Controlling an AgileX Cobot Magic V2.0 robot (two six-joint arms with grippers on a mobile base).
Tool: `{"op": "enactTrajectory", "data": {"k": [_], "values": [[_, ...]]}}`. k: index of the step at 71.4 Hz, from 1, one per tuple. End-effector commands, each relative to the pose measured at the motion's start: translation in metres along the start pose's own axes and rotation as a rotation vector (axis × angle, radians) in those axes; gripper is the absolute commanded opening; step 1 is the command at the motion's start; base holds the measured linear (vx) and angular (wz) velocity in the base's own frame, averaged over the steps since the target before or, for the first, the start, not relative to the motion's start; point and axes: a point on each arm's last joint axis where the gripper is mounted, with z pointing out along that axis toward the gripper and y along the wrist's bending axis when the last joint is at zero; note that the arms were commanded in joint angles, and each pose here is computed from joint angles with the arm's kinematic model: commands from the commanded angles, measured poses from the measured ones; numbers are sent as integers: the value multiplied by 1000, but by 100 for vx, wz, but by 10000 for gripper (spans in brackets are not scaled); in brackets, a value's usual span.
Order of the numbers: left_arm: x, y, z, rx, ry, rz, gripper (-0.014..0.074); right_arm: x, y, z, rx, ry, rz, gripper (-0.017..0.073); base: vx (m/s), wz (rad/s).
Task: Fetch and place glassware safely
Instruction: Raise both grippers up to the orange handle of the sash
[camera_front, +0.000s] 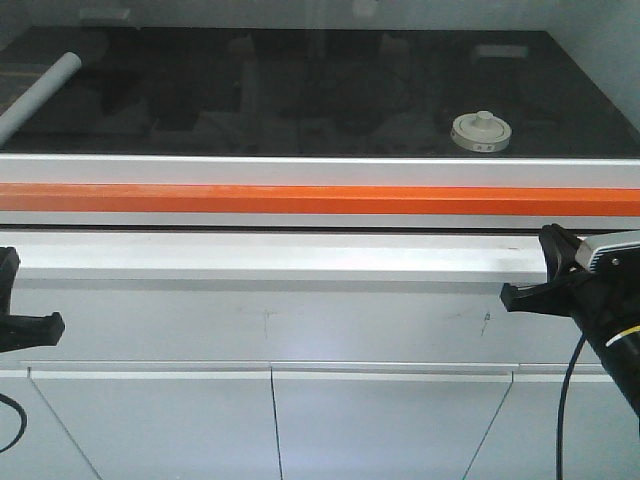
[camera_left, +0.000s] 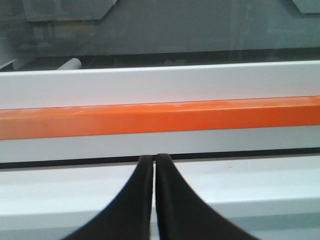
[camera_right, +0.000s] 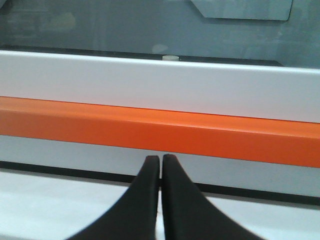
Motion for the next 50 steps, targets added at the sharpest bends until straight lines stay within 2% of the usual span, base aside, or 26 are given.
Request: {"op": "enactTrajectory", "data": {"k": [1, 50], "values": [[-17, -1, 4, 2, -128, -9, -7, -17, -1, 6, -1, -138, -24, -1, 0, 0], [-17, -1, 4, 2, -129, -8, -7, 0, -6, 43, 25, -91, -16, -1, 0, 0]]}}
